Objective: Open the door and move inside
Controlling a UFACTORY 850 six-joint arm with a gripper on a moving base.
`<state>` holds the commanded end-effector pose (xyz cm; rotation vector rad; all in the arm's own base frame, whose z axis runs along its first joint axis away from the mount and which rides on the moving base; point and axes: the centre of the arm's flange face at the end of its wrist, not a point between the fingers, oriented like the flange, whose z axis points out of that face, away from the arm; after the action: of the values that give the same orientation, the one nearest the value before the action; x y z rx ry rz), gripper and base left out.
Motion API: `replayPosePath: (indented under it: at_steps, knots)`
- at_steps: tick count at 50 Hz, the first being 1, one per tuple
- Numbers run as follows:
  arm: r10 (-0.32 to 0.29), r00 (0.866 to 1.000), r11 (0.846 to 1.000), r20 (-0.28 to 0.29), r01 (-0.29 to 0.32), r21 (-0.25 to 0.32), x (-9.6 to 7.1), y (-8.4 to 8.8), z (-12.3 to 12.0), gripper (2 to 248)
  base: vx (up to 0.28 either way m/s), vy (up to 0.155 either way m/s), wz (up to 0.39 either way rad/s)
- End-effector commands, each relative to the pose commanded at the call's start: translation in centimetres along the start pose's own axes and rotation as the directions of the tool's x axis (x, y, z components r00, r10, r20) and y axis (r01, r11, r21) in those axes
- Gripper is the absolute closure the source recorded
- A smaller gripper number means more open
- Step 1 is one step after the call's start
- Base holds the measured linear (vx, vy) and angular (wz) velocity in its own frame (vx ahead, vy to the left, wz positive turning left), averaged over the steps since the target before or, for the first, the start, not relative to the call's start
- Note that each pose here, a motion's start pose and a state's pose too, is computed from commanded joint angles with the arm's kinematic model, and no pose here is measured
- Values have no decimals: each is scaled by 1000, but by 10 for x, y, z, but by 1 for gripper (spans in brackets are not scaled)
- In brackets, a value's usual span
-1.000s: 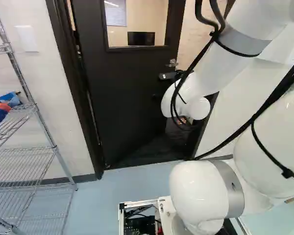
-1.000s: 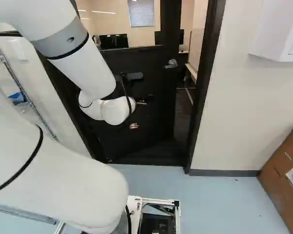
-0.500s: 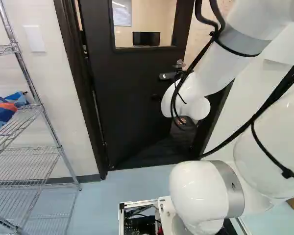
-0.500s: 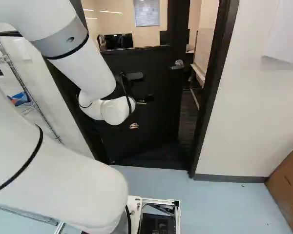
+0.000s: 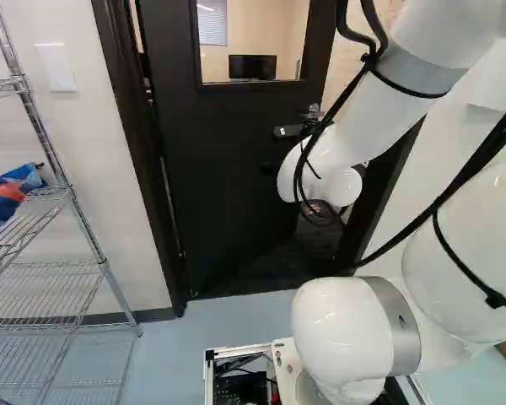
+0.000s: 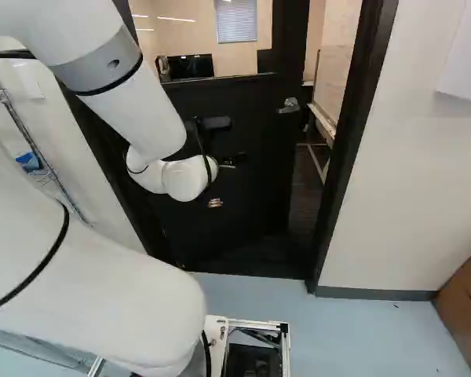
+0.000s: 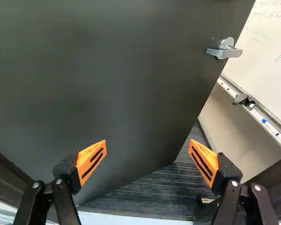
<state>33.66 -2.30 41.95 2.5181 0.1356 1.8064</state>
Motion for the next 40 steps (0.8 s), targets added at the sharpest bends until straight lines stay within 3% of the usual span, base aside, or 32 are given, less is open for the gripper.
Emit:
replayPosePath:
  at_steps: [40]
  knots:
    - [0,1000,1000,0,0,0,0,0,0,3,126,10,-5]
